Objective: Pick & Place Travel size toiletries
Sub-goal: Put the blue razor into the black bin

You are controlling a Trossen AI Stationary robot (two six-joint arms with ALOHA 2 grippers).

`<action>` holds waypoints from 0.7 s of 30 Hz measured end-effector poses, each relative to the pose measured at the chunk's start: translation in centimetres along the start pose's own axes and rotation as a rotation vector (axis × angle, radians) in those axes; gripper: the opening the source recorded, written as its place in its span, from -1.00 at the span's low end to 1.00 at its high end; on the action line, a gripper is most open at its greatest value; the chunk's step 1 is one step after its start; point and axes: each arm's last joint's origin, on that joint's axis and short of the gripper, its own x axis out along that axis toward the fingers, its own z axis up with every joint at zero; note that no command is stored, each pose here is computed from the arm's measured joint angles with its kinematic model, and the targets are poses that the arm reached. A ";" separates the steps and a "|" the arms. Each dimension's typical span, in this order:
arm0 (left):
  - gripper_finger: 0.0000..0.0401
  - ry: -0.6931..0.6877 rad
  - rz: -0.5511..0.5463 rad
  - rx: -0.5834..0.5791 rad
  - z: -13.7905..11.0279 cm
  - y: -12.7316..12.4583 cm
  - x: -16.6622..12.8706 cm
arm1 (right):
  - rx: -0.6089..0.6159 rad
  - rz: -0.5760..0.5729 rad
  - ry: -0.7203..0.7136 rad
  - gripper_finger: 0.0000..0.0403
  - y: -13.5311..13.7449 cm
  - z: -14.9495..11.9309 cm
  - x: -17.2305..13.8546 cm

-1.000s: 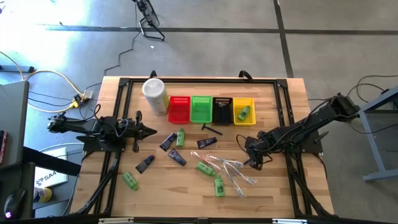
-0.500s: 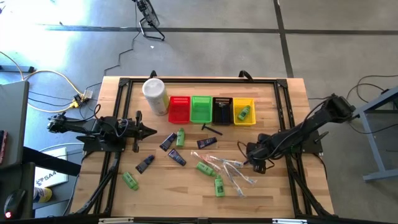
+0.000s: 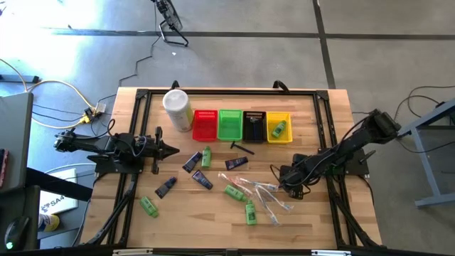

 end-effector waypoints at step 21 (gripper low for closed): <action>-0.96 0.000 0.003 0.002 0.0 0.0 0.0 | 0.009 0.010 0.005 0.01 0.0 0.0 0.1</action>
